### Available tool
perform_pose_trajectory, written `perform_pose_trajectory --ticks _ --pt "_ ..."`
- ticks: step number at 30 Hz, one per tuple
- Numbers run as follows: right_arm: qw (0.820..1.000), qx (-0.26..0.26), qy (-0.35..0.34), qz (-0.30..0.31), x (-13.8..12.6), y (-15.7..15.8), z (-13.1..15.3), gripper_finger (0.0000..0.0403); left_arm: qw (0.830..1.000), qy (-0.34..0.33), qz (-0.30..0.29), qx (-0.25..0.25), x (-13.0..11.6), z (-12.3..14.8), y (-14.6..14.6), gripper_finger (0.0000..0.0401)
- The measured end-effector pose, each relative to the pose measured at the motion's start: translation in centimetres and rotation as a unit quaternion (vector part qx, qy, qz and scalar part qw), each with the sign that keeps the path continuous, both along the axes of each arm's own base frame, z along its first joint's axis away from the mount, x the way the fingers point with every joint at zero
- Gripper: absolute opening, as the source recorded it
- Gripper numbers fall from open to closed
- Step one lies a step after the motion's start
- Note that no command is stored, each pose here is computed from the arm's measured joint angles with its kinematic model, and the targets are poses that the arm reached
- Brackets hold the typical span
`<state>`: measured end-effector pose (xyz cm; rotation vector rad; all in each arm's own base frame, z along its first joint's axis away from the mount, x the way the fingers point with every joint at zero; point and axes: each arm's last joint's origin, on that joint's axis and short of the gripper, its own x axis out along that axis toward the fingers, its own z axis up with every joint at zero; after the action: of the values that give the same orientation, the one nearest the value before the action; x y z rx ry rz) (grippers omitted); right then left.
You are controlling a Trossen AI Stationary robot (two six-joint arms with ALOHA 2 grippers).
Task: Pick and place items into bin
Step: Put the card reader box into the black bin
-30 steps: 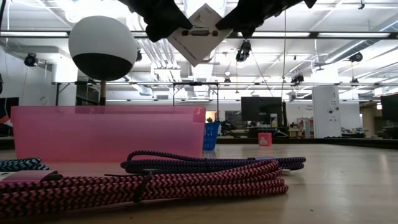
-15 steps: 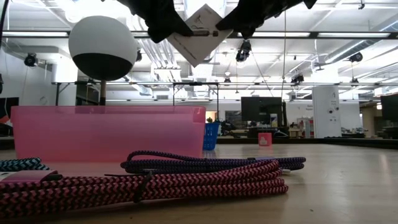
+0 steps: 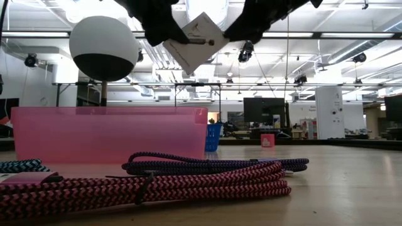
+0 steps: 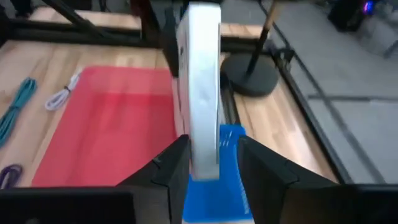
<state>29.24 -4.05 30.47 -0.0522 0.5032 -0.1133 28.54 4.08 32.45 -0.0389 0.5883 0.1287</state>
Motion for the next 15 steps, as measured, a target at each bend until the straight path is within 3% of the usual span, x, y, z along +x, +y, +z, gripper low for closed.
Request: perform_pose_trajectory --ticks 8,15 --pt "0.996 0.042 0.069 -0.022 -0.8 0.1 -1.2 0.0132 0.996 0.085 0.034 0.015 -1.2 -1.1 0.1 0.0023" --pt "0.995 0.048 0.086 -0.026 -1.1 0.1 -1.4 0.0121 0.982 0.173 0.063 0.036 -2.6 -2.2 0.1 0.0023"
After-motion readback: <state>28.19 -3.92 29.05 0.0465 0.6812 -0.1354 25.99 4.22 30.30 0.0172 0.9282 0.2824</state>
